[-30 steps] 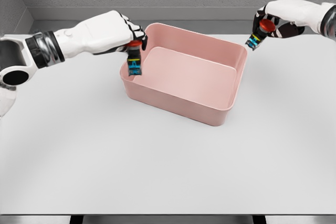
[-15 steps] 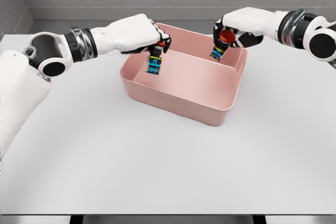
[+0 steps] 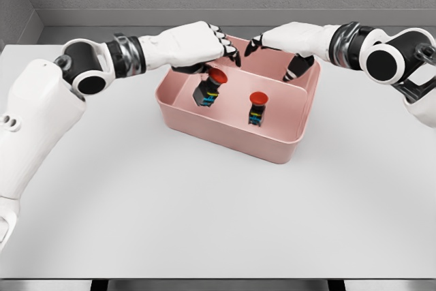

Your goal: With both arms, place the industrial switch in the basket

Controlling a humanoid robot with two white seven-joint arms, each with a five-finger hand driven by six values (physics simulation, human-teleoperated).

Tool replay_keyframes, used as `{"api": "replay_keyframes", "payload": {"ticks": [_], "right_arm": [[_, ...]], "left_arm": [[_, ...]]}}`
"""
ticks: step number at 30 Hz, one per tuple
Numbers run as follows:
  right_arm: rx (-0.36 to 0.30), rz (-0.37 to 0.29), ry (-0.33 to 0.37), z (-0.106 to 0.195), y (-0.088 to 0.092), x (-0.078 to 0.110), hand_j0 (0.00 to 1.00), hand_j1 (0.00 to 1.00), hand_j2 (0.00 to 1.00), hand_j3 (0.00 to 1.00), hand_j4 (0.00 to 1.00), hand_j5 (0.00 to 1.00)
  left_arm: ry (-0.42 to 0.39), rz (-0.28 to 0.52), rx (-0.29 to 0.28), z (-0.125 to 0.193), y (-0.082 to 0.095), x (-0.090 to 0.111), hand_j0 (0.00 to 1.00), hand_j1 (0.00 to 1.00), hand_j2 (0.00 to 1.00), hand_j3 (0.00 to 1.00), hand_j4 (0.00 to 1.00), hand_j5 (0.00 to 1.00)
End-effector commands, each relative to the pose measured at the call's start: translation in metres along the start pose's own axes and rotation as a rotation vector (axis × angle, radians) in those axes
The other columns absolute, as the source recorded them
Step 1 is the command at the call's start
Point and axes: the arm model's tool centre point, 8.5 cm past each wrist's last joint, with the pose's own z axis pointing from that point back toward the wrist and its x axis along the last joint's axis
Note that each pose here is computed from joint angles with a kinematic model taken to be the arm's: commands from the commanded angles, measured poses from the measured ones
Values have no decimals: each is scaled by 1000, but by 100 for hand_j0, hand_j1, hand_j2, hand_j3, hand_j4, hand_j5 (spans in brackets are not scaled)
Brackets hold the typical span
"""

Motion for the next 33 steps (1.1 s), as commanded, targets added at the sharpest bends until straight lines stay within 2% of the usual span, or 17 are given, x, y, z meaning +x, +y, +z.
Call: {"api": "replay_keyframes", "payload": {"ticks": [1, 5, 9, 11, 14, 15, 17, 19, 21, 23, 26, 31, 33], "right_arm": [[-3, 1, 1, 0, -1, -1, 100, 100, 100, 100, 100, 100], [-74, -23, 45, 19, -24, -20, 100, 100, 100, 100, 100, 100], [-141, -39, 99, 45, -42, -42, 100, 100, 100, 100, 100, 100], [-139, -36, 132, 56, -41, -55, 100, 100, 100, 100, 100, 100], [-123, -26, 179, 73, -33, -72, 100, 100, 100, 100, 100, 100], [-111, -30, 197, 79, -24, -80, 100, 100, 100, 100, 100, 100], [-105, 9, 153, 93, -12, -87, 100, 100, 100, 100, 100, 100], [-94, 20, 140, 107, 4, -88, 100, 100, 100, 100, 100, 100], [-82, 38, 117, 114, 14, -85, 100, 100, 100, 100, 100, 100], [-71, 75, 69, 115, 18, -81, 100, 100, 100, 100, 100, 100], [-56, 119, 21, 119, 23, -79, 100, 100, 100, 100, 100, 100], [-22, 127, -32, 124, 48, -82, 100, 100, 100, 100, 100, 100], [-18, 129, -41, 124, 50, -81, 100, 100, 100, 100, 100, 100]], "left_arm": [[-6, 7, 1, -2, -1, 2, 98, 98, 98, 98, 98, 98], [-6, 7, 1, -2, -1, 2, 100, 100, 100, 100, 100, 100], [13, 1, 15, 13, 5, -6, 100, 100, 100, 100, 100, 100], [2, 19, 44, 29, 13, -7, 100, 100, 100, 100, 100, 100], [17, 15, 43, 73, 19, -15, 100, 100, 100, 100, 100, 100], [34, 27, 34, 89, 17, -20, 100, 100, 100, 100, 100, 100], [56, 42, 11, 116, 10, -23, 100, 100, 100, 100, 100, 100], [75, 122, 3, 144, -4, -27, 100, 100, 100, 100, 100, 100], [122, 154, 3, 168, -12, -34, 100, 100, 100, 100, 100, 100], [192, 173, 4, 201, -20, -40, 100, 100, 100, 100, 100, 100], [240, 262, 7, 237, -40, -38, 100, 100, 100, 100, 100, 100], [276, 265, -7, 254, -42, -40, 100, 100, 100, 100, 100, 100], [277, 265, -9, 255, -42, -41, 100, 100, 100, 100, 100, 100]]}}
